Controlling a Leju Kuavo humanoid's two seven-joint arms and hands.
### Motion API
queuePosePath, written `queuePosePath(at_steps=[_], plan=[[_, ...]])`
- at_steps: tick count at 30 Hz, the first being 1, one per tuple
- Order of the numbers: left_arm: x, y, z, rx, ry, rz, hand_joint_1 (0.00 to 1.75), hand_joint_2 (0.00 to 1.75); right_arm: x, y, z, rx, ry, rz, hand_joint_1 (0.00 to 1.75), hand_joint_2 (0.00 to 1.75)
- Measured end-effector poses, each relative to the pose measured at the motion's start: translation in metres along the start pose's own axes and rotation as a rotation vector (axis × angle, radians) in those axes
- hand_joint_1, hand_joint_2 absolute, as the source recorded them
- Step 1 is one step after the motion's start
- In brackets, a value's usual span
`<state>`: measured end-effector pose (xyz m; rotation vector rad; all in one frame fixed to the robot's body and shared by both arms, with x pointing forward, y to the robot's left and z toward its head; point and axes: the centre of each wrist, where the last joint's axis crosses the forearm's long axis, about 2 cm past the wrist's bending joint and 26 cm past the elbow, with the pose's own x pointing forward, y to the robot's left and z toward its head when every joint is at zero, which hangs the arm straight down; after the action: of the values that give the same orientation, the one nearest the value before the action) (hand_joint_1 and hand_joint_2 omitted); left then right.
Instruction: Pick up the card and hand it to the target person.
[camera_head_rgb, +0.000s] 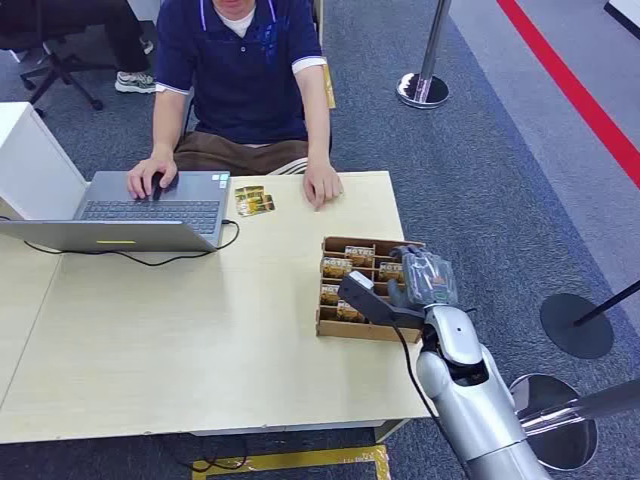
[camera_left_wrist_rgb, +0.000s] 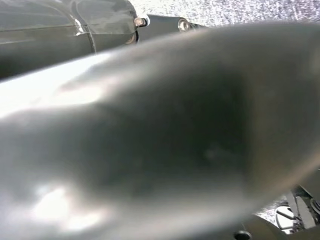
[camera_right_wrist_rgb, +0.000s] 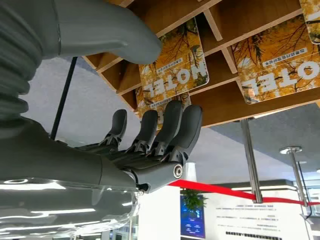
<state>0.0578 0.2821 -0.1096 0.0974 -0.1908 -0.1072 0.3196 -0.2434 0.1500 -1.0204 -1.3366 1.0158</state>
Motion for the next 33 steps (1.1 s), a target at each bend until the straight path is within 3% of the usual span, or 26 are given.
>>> queuePosePath(at_steps=[17, 31, 33], plan=[[0.0, 0.0, 0.0, 0.0, 0.002, 0.0, 0.0, 0.0, -0.0019, 0.0058, 0.0003, 0.028, -0.005, 0.0, 0.9, 1.75], [0.0, 0.0002, 0.0, 0.0, 0.007, 0.0, 0.0, 0.0, -0.0023, 0.0074, 0.0015, 0.031, -0.003, -0.004, 1.11, 1.75], [0.0, 0.0002, 0.0, 0.0, 0.007, 0.0, 0.0, 0.0, -0.0023, 0.0074, 0.0015, 0.03, -0.003, -0.004, 1.26, 1.75]])
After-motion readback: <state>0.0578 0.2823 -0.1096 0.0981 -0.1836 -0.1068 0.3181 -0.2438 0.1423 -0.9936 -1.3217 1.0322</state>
